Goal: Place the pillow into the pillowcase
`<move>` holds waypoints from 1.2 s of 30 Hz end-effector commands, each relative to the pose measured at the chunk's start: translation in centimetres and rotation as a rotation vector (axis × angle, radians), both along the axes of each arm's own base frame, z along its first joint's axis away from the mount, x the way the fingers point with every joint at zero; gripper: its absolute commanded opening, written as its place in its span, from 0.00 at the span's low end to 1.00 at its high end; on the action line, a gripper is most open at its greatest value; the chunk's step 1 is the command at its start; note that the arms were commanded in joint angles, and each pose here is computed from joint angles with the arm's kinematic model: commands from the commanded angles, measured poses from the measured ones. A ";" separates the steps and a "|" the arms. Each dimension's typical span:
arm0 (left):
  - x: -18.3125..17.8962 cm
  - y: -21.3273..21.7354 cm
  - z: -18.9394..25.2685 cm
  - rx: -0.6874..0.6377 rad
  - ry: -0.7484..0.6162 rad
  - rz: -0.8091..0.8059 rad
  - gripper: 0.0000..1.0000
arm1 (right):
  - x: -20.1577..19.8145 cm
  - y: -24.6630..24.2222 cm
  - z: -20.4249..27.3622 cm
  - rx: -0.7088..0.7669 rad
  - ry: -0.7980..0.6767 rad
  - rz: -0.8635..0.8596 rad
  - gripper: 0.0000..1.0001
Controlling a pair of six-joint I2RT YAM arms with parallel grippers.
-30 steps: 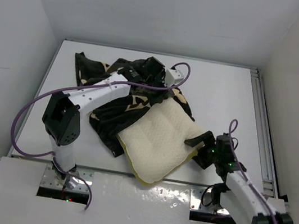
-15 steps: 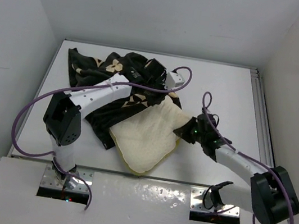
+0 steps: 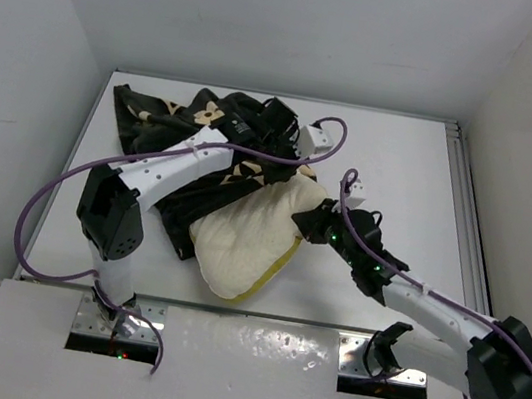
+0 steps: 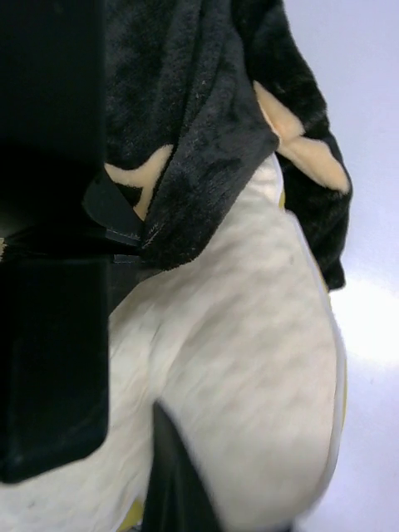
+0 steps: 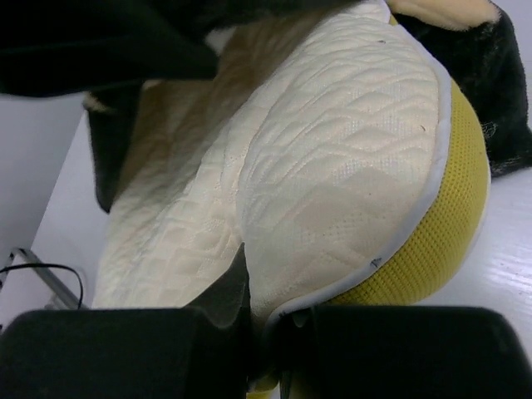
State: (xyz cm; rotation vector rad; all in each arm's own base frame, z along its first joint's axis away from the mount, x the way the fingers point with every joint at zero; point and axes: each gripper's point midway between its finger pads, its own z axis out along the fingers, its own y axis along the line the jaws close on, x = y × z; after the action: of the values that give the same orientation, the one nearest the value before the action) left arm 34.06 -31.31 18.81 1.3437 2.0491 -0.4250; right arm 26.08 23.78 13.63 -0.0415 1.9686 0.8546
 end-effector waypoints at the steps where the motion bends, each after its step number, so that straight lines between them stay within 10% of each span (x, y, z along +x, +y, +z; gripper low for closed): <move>1: -6.0 -6.1 6.4 -0.208 -0.055 -0.317 0.00 | 3.0 0.3 3.1 0.097 -0.103 -0.069 0.00; 9: -10.4 -5.5 9.6 -0.251 -0.039 -0.490 0.00 | 3.9 2.9 7.1 0.150 -0.242 0.030 0.00; 22: 5.2 1.9 8.6 -0.169 -0.249 0.147 0.00 | -5.5 4.3 6.7 0.000 -0.427 0.295 0.00; 32: -10.1 -4.9 8.1 -0.166 -0.090 -0.529 0.05 | 1.5 -2.4 2.3 0.074 -0.253 -0.123 0.00; 34: -9.2 -3.8 5.6 -0.106 -0.077 -0.467 0.27 | 2.3 -2.0 -0.2 0.022 -0.116 -0.074 0.15; 35: -8.3 -3.2 4.8 -0.092 -0.075 -0.422 0.51 | 2.9 -2.4 -0.5 0.026 -0.084 -0.072 0.65; 36: -5.7 -1.6 4.0 -0.074 -0.094 -0.319 0.64 | 2.4 -1.9 -0.9 0.024 -0.034 -0.022 0.76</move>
State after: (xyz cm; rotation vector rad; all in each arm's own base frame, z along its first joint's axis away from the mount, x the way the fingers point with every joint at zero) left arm 27.54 -33.85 21.29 1.6858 1.7857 -0.5493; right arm 26.83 20.47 9.43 -0.0633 1.9434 0.7209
